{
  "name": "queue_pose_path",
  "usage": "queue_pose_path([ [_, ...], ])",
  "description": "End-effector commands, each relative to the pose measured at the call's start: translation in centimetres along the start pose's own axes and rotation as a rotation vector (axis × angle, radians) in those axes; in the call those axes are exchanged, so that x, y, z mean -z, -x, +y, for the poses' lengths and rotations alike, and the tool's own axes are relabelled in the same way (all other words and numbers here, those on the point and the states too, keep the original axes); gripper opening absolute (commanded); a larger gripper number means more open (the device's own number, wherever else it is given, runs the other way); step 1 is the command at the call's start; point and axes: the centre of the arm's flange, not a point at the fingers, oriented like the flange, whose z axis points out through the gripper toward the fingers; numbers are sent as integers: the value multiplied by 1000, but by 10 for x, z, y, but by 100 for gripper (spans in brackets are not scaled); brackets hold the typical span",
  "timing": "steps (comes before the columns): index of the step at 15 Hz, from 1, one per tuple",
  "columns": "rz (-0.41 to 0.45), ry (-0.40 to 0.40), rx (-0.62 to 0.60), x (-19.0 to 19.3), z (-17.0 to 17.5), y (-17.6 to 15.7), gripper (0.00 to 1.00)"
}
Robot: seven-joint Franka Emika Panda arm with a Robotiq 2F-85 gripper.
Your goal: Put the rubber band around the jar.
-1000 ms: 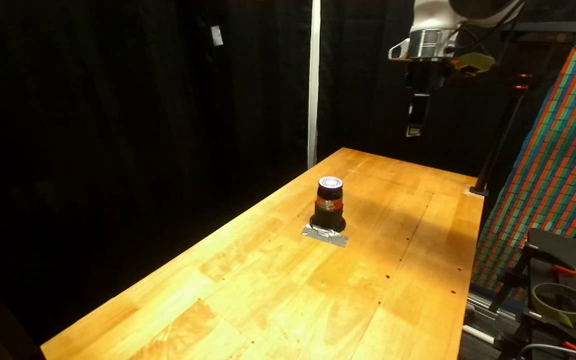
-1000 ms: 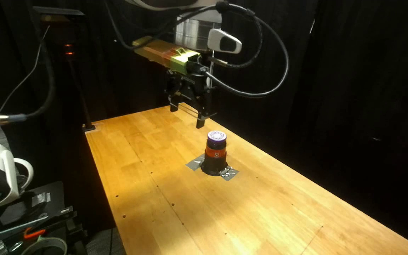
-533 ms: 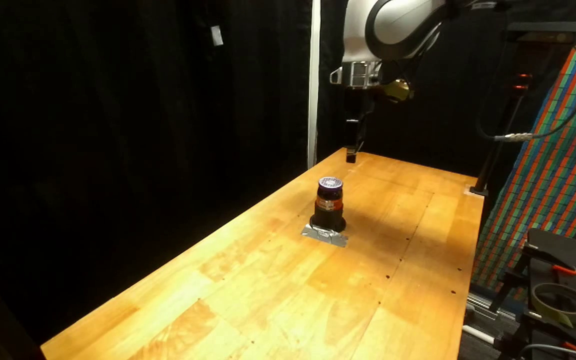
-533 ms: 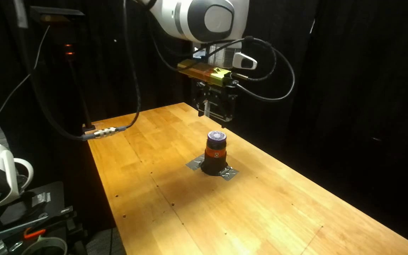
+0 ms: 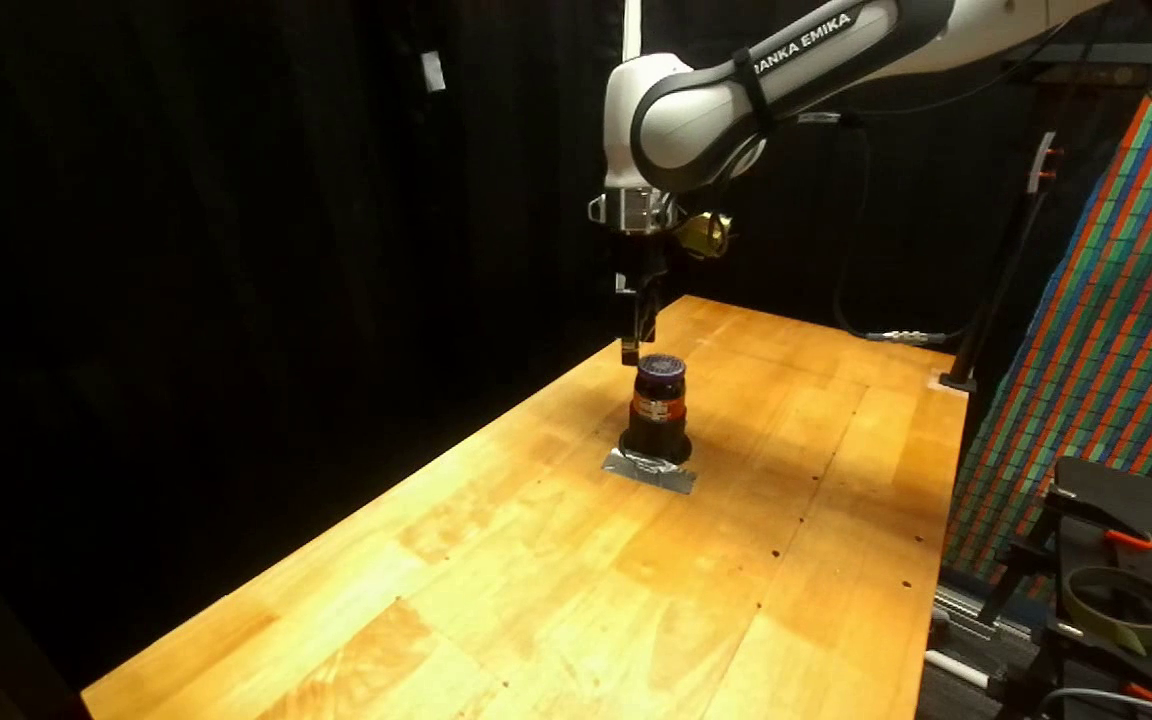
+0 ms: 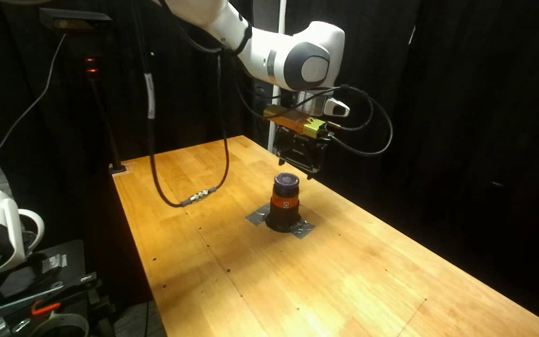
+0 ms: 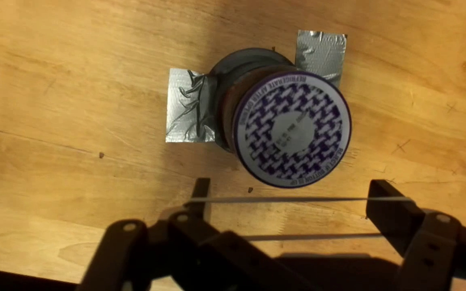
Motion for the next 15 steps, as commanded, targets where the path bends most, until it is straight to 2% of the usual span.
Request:
queue_pose_path([
  [1,-74,-26,24,-5,2,-57,100],
  [4,-195,-35,32,-16,-5,-60,100],
  [9,-291,-15,48,-32,-15,-56,100],
  [10,-303,-9,52,-36,-16,-54,100],
  [15,-249,32,9,-49,-16,-57,100],
])
